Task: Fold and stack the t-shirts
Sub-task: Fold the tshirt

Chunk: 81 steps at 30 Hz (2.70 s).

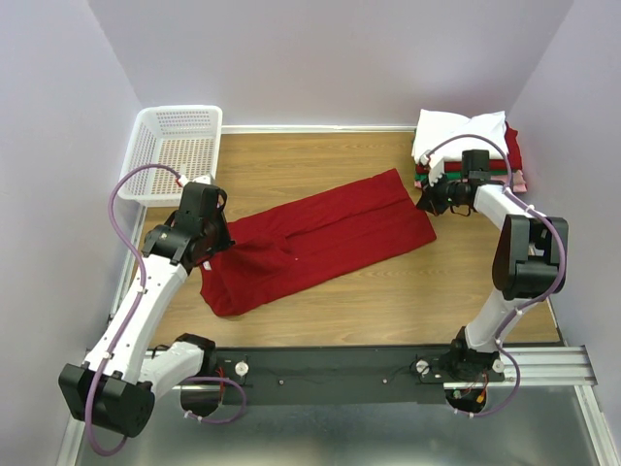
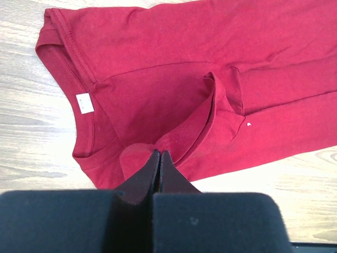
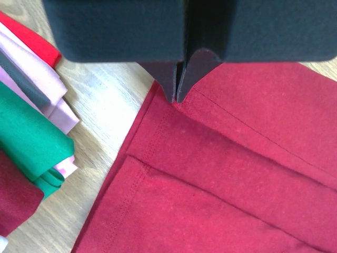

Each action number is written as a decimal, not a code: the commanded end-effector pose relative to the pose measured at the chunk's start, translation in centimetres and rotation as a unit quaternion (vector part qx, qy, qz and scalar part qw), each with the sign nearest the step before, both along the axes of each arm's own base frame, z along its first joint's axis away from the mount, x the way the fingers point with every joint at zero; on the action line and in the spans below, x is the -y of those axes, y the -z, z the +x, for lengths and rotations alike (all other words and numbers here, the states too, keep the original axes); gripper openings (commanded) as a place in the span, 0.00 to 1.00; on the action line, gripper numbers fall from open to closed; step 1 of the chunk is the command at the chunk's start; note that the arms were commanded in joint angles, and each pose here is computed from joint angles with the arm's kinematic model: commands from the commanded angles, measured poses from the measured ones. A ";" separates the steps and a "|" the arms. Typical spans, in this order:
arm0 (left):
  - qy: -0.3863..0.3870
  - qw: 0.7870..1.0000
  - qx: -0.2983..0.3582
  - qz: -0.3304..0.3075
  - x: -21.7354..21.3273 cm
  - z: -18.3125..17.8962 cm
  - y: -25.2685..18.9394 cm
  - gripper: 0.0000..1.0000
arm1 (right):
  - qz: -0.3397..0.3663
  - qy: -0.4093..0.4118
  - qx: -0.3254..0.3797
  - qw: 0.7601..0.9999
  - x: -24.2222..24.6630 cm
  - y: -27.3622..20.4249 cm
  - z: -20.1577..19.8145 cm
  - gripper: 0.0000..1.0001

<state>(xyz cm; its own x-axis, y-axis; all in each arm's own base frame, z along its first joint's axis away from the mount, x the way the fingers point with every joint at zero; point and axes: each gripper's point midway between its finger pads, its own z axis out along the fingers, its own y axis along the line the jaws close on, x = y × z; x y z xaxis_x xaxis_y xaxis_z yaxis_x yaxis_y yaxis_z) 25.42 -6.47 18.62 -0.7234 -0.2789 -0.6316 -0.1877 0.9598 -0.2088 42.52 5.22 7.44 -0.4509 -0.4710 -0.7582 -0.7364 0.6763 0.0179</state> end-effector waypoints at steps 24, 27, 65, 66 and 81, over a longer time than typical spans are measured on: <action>-0.011 0.999 0.008 0.029 -1.4 2.4 0.5 0.00 | -0.014 0.030 0.006 0.999 0.7 0.3 1.5 0.18; -0.011 0.999 0.004 0.029 -1.5 2.5 0.9 0.00 | -0.016 0.044 0.011 0.999 1.0 -0.4 1.7 0.30; -0.052 0.997 -0.048 0.021 -3.5 4.6 5.6 0.00 | 0.160 -0.071 -0.005 0.985 -5.8 -7.0 -8.3 0.59; -0.055 0.997 -0.050 0.023 -3.8 4.8 5.8 0.00 | 0.160 -0.072 -0.005 0.984 -5.8 -7.0 -8.3 0.59; -0.076 0.988 -0.135 -0.011 -6.2 6.0 12.6 0.38 | 0.158 -0.093 -0.010 0.983 -6.9 -6.8 -8.9 0.59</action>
